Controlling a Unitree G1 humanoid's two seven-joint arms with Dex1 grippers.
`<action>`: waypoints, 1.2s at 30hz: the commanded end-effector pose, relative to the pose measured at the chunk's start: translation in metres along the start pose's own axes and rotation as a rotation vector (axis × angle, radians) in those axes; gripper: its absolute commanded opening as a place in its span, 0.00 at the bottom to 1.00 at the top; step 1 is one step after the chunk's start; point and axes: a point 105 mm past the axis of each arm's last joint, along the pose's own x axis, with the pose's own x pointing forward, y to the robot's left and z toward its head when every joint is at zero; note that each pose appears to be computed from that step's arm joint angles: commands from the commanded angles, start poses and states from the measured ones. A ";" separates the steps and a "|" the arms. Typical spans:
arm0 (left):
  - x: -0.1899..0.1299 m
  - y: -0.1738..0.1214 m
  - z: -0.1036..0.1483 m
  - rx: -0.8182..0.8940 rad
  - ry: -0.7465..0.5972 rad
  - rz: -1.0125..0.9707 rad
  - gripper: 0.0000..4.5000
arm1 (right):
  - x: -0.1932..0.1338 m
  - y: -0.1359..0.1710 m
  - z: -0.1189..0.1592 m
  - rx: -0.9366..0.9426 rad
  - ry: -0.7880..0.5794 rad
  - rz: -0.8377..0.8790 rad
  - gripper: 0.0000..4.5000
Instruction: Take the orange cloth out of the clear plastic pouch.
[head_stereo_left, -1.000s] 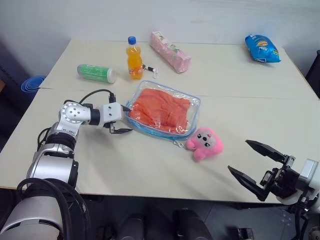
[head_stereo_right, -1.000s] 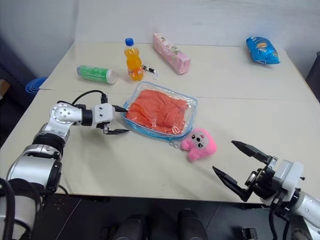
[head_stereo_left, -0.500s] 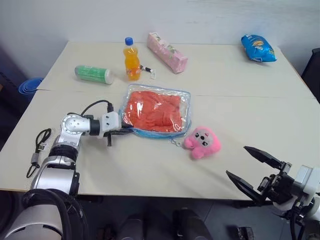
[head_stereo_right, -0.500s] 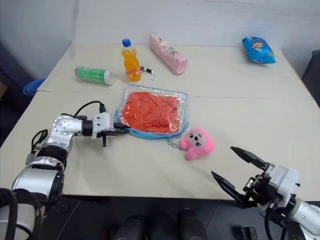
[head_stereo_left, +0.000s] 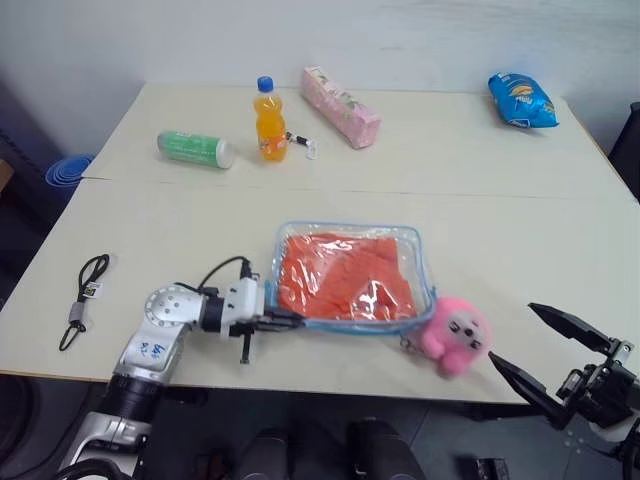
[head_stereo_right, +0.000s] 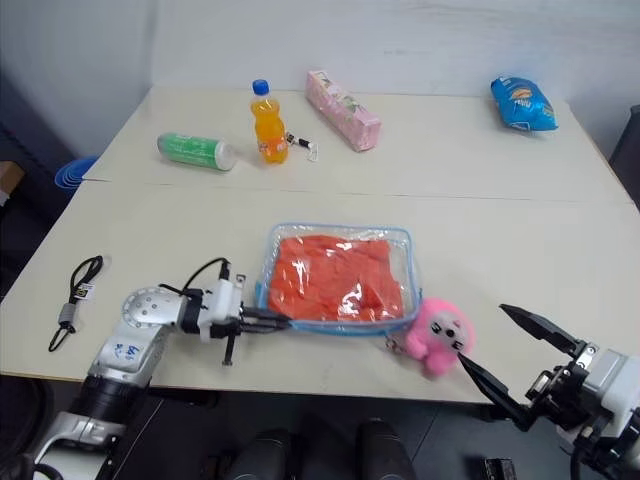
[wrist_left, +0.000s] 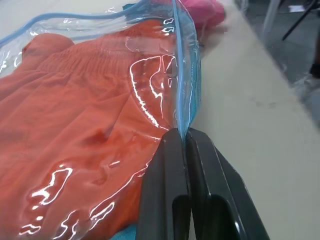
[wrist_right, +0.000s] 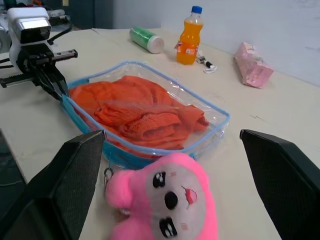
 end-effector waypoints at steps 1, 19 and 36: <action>0.013 0.003 0.007 0.027 0.010 0.048 0.01 | 0.000 0.002 0.010 -0.040 -0.024 0.011 1.00; 0.041 0.032 -0.002 -0.029 0.023 0.159 0.29 | -0.015 0.000 0.001 0.073 0.005 -0.053 1.00; -0.035 0.017 0.034 -0.165 -0.126 -0.017 0.86 | 0.023 -0.032 -0.070 0.348 0.417 -0.071 0.87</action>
